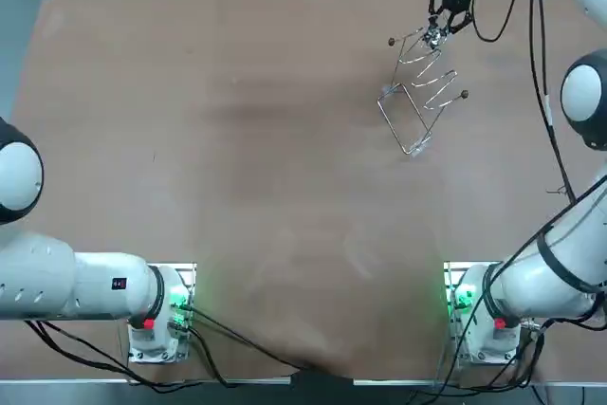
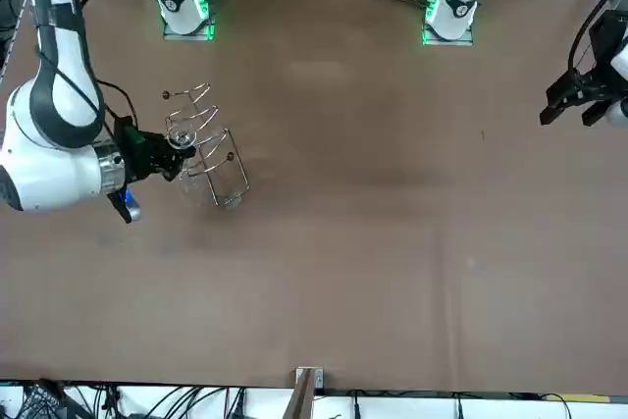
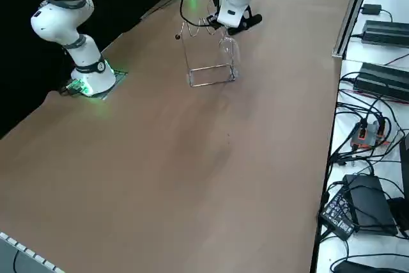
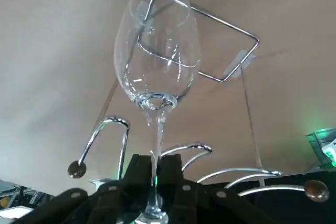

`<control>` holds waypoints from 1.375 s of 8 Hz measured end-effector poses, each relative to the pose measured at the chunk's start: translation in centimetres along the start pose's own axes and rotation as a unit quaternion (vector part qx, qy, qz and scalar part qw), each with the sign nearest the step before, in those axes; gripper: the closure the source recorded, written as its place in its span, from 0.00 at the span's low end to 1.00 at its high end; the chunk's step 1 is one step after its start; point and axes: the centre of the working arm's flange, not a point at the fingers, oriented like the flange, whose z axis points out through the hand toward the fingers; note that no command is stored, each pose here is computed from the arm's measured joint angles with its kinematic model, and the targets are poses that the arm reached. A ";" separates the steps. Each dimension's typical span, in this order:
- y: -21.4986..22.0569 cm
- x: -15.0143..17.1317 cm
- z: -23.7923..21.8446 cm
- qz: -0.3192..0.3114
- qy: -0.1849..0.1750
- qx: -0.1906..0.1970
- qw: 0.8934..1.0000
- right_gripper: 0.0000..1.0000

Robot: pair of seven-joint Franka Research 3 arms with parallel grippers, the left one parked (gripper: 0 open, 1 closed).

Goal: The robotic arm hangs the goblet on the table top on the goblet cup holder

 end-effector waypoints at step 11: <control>-2.6 -1.0 2.8 0.018 -0.002 -0.001 1.000 0.89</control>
